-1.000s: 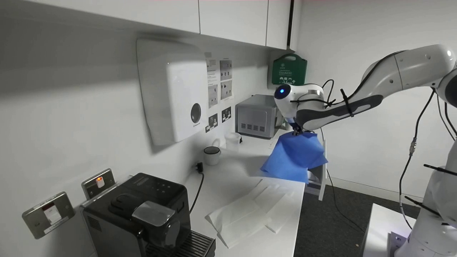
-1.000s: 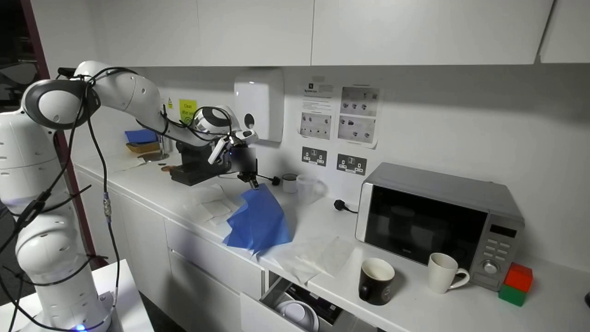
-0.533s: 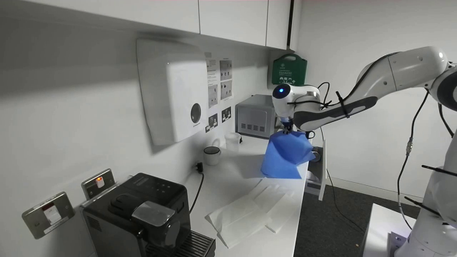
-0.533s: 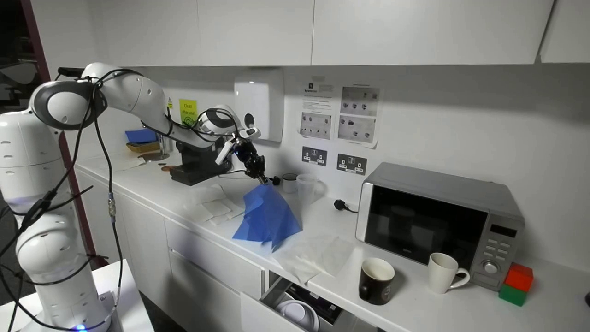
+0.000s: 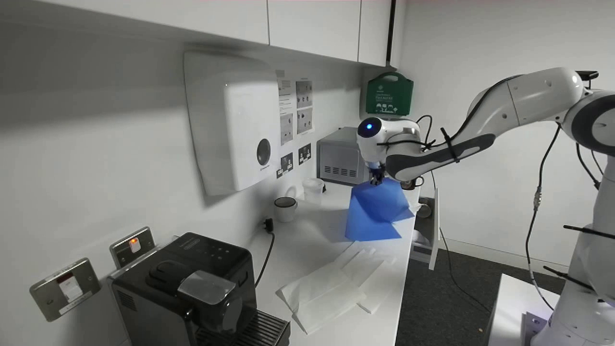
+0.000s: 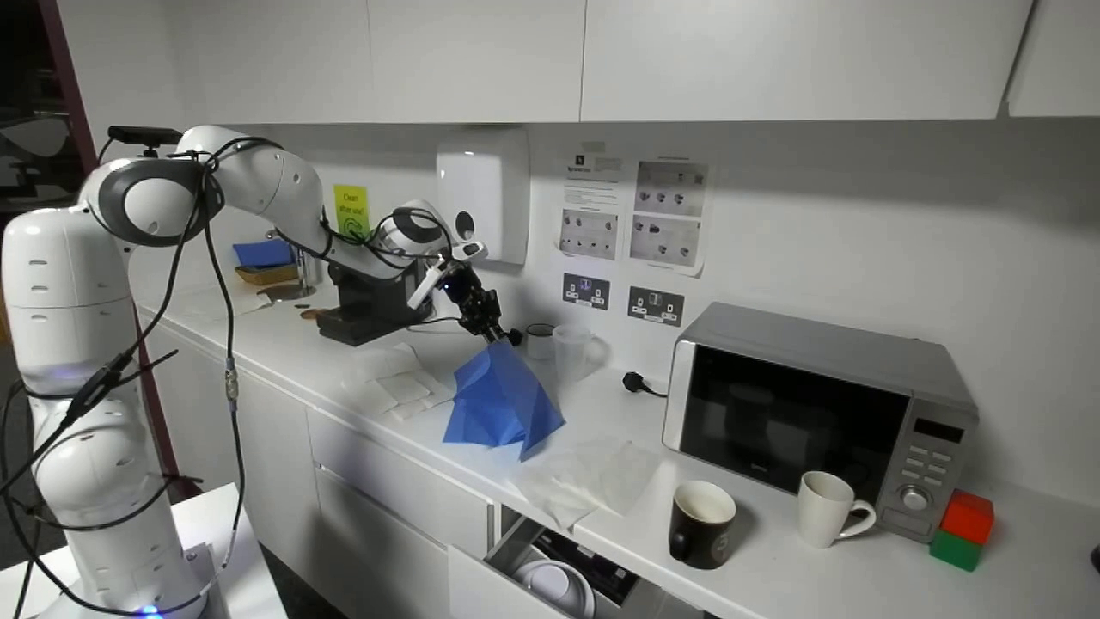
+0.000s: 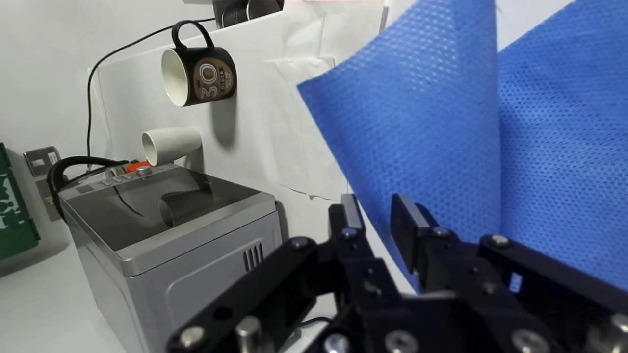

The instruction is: Fold the blue towel.

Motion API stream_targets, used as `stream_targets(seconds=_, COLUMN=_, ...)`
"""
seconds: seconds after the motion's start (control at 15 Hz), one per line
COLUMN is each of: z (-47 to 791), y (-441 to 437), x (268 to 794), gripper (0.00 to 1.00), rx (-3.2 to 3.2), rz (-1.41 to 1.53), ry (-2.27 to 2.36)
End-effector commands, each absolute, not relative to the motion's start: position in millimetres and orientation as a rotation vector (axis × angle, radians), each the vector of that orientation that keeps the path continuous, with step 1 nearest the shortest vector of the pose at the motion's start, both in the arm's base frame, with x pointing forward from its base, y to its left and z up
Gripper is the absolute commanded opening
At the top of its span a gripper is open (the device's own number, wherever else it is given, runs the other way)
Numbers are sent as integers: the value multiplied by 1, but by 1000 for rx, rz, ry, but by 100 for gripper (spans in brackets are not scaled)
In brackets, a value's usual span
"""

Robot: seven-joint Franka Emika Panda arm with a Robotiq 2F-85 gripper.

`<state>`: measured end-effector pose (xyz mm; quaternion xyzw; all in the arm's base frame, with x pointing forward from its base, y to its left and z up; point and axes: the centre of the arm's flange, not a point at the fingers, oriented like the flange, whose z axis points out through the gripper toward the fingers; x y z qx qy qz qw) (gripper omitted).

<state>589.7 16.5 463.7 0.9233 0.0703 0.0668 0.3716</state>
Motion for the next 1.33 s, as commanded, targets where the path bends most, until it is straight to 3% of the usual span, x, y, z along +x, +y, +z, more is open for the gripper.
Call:
stream_targets(seconds=0.0, z=465, y=9, x=592, gripper=58, rx=2378, rz=203, ry=148)
stream_targets(seconds=0.27, z=475, y=-5, x=581, gripper=88, rx=2438, rz=241, ry=99)
stream_targets(seconds=0.4, z=476, y=-13, x=579, gripper=99, rx=2467, rz=263, ry=80)
stream_targets(seconds=1.27, z=441, y=25, x=543, gripper=100, rx=2955, rz=114, ry=-199)
